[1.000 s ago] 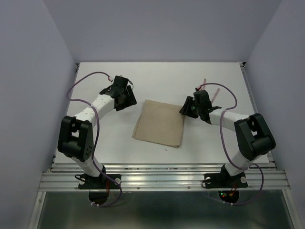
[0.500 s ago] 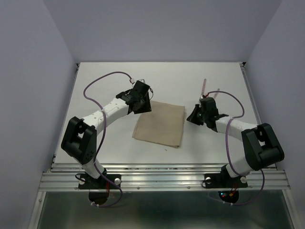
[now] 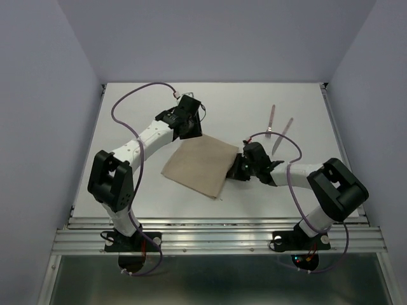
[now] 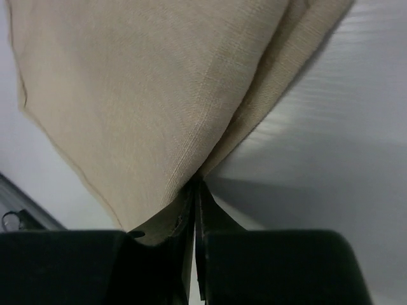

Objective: Fold the napkin into a case and place the utensils inside
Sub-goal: Smooth out the lower triangle-folded napkin at the center of the board.

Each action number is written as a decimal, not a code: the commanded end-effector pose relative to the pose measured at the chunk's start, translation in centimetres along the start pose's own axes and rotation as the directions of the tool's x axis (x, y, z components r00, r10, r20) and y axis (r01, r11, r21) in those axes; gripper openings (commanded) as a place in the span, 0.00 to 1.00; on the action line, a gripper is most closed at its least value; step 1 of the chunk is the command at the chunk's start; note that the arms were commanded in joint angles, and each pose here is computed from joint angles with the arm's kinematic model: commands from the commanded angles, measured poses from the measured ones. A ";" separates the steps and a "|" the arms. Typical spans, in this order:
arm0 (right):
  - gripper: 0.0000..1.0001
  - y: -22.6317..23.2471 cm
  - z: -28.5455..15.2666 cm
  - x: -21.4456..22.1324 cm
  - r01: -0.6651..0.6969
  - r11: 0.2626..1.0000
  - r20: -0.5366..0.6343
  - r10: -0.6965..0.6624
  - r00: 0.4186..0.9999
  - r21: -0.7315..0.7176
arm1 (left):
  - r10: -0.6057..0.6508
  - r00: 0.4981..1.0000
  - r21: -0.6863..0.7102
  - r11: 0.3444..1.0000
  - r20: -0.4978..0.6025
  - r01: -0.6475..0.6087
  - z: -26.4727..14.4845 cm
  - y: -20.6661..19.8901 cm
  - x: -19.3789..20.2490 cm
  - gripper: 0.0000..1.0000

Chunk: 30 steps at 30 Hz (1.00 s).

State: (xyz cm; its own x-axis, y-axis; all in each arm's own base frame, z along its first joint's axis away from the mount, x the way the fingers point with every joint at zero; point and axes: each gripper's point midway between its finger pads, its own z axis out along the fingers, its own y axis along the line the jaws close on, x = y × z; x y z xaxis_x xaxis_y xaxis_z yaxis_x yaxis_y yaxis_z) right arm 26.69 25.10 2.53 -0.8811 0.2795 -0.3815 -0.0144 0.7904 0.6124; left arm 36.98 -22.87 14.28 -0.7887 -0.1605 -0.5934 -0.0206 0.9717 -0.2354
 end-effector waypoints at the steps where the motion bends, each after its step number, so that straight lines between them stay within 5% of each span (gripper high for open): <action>1: 0.09 4.8 0.1 -1.9 -0.008 0.991 0.064 0.017 0.998 -0.130 | 0.057 0.998 0.013 0.998 0.015 -0.058 -0.5 -1.3 -1.0 0.49; 13: 0.34 -3.1 -3.1 -5.5 -0.121 0.993 0.173 0.122 0.977 -0.018 | 0.211 0.977 0.101 0.973 -0.034 -0.207 1.2 -7.2 2.9 0.67; 23: 0.36 -5.5 -2.9 -6.1 -0.259 0.966 0.181 0.253 0.950 0.005 | 0.334 0.941 0.121 0.938 -0.057 -0.325 3.7 -13.1 6.4 0.65; 30: 0.36 -6.5 -3.7 -6.0 -0.275 0.961 0.198 0.269 0.943 0.006 | 0.380 0.921 0.044 0.925 -0.083 -0.377 5.8 -13.0 8.0 0.59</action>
State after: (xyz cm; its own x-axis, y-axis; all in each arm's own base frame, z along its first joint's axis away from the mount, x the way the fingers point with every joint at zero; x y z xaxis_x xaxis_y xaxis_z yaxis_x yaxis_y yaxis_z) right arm 30.25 16.63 2.94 -0.7549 0.5709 -0.3227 0.2397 0.6982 0.6746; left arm 33.63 -38.31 6.88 -0.8074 0.2255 -0.5452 0.3184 0.9445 -0.0809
